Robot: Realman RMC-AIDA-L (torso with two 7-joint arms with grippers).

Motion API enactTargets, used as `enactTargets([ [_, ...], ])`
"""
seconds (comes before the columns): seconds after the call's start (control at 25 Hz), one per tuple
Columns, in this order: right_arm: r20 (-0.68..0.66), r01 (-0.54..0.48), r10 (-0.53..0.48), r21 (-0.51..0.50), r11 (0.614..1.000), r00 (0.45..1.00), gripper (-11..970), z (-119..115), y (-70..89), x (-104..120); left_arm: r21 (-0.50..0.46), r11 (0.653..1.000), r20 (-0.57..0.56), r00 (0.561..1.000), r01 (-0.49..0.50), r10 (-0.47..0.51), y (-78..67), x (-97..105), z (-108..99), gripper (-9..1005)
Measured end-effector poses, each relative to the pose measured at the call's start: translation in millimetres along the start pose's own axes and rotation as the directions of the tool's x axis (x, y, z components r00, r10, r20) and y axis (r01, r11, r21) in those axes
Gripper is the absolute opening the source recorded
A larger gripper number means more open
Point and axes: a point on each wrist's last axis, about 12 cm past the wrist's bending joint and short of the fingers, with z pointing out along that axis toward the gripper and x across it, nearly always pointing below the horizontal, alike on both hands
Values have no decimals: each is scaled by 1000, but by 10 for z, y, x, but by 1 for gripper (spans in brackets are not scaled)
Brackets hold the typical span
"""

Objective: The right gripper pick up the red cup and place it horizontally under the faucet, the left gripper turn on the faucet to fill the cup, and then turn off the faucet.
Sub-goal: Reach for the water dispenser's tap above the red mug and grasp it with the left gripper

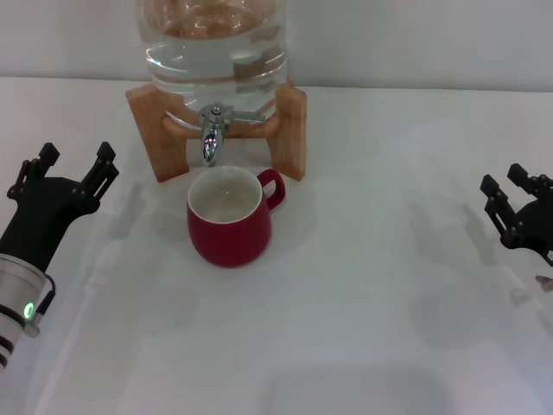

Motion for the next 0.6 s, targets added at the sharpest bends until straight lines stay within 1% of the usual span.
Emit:
enactTargets([
  [0.24, 3, -3, 3, -36, 999, 1000, 376, 49, 66, -14, 1, 1000, -1, 1000, 1, -1, -4, 2, 1, 878],
  [0.4, 5, -21, 22, -43, 999, 1000, 401, 96, 82, -32, 3, 1000, 0, 1000, 0, 0, -7, -3, 13, 878],
  [0.6, -14, 4, -5, -87, 996, 1000, 442, 165, 153, -24, 10, 1000, 2, 1000, -1, 1, -19, -12, 37, 878],
])
